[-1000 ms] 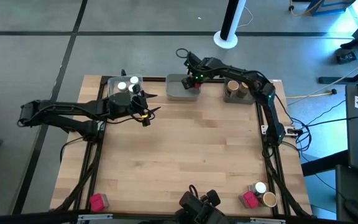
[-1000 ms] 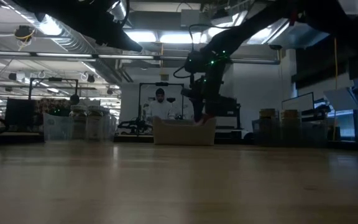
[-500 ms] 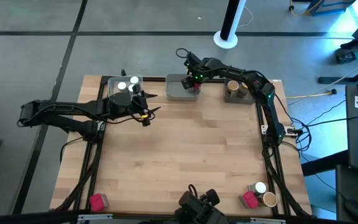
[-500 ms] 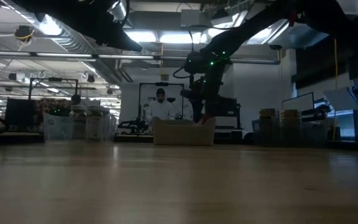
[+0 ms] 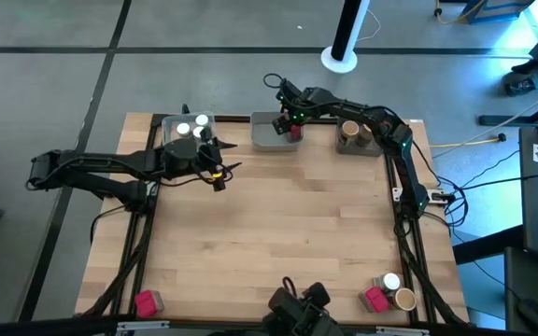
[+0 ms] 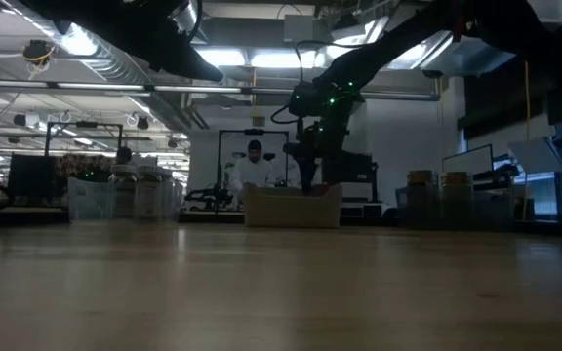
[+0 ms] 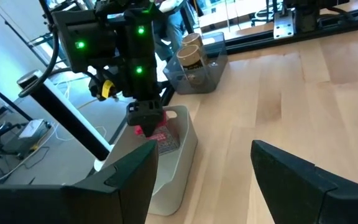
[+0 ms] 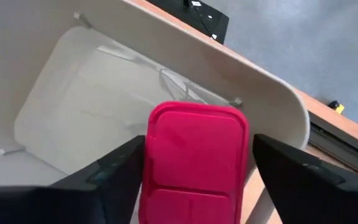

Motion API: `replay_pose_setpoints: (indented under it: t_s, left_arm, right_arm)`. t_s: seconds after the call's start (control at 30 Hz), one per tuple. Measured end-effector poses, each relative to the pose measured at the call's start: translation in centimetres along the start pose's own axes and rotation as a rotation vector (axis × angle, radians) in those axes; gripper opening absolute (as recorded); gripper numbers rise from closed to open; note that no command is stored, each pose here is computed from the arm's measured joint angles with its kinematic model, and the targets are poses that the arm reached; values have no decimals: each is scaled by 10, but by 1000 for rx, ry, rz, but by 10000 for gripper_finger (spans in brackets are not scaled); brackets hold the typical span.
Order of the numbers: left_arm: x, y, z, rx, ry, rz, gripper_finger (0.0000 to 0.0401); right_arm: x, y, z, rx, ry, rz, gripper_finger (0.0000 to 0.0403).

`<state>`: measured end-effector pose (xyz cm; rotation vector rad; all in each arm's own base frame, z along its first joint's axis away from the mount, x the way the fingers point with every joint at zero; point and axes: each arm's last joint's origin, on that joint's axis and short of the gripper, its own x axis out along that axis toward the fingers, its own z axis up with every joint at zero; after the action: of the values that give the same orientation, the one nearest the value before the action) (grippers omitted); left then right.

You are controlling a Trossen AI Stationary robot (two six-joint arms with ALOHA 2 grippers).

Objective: Sort spices by type
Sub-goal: Put the red seasoning can into the gray bin, then put the white seasoning bottle into the transparent bin

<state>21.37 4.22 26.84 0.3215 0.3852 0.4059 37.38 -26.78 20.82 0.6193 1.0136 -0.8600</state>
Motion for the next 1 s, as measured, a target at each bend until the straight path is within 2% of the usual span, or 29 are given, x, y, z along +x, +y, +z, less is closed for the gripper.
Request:
replay_pose_setpoints:
  t_s: [0.13,0.27,0.4,0.57,0.83,1.0]
  left_arm:
    - [0,0,0,1,0,0,244]
    - [0,0,0,8,-3,1,244]
    - [0,0,1,7,-7,2,244]
    - [0,0,1,7,-6,2,244]
    - [0,0,1,6,-7,2,244]
    - [0,0,1,2,-11,3,244]
  right_arm:
    - [-1,1,0,-27,15,23,306]
    - [-19,4,3,-39,37,25,307]
    - [-41,13,6,-86,46,1,308]
    - [-87,38,4,-202,33,25,308]
    - [-148,88,-34,-381,91,56,308]
    - [-171,118,-68,-484,109,48,308]
